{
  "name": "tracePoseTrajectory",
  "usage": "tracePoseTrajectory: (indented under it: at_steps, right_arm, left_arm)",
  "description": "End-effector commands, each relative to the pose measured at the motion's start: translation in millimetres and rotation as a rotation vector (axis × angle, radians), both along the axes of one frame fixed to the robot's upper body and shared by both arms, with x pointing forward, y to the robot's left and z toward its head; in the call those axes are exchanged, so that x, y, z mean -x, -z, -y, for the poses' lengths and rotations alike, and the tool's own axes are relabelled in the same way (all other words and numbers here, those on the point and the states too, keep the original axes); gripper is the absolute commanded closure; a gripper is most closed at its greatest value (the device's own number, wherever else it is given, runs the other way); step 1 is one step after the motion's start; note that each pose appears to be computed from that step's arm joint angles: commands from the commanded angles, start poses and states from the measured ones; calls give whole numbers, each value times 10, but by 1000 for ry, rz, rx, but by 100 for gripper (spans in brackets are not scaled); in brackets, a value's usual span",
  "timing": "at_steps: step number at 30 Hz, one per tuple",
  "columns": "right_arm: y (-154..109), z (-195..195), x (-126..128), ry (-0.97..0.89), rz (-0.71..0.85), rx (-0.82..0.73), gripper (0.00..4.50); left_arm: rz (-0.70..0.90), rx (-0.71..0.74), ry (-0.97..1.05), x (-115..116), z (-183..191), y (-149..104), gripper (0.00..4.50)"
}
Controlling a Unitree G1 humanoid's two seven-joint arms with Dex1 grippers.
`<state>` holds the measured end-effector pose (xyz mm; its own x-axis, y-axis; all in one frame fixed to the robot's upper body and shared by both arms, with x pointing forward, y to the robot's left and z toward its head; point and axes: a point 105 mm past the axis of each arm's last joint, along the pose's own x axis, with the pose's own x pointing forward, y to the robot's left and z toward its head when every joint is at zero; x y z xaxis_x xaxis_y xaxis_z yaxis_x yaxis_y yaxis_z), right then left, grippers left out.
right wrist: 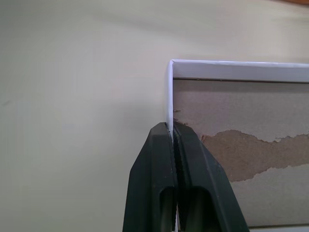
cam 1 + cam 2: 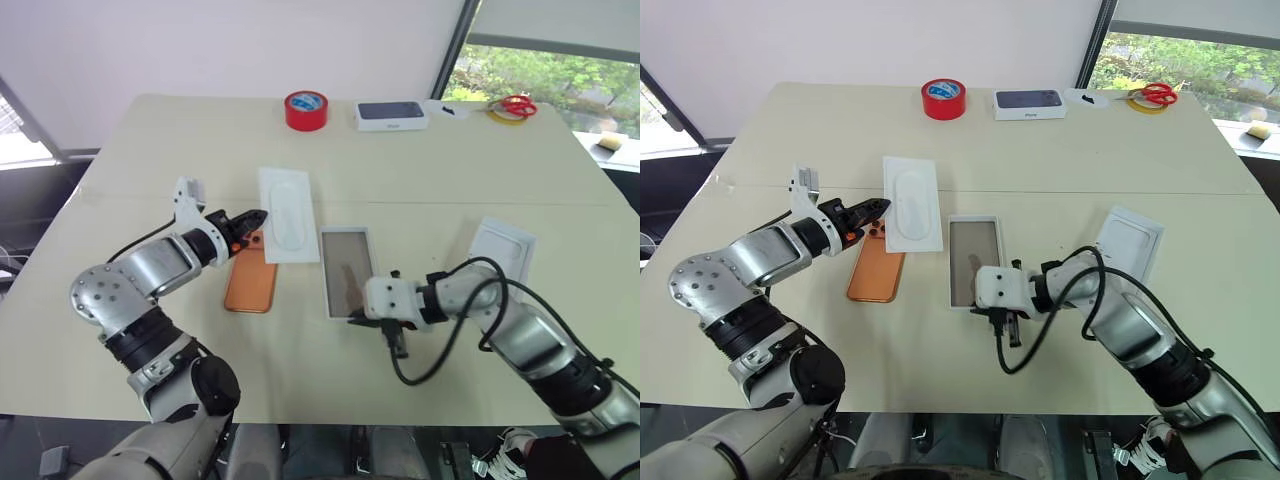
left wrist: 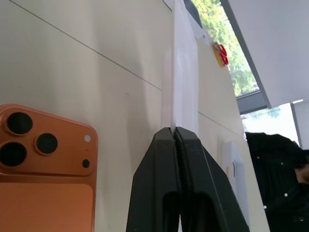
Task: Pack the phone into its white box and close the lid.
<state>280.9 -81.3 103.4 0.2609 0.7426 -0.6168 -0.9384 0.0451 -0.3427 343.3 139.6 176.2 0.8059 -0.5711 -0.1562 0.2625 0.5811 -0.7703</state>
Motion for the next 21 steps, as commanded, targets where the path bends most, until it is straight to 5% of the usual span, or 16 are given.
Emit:
tracePoseTrajectory:
  at_steps: [1, 2, 8, 21]
  right_arm:
    - [-157, -9, -151, 88, 39, -56, 445]
    - [-209, -27, -124, 77, 31, -84, 445]
    - [-510, 63, -18, 64, 78, -175, 175]
    - [-623, 680, -15, 287, 120, -171, 175]
  left_arm:
    - [39, 10, 27, 52, 90, -69, 450]
    - [35, 14, 36, 62, 132, -56, 450]
    - [18, 22, 80, 96, 326, -8, 450]
    - [-83, -77, 184, 157, 772, 261, 450]
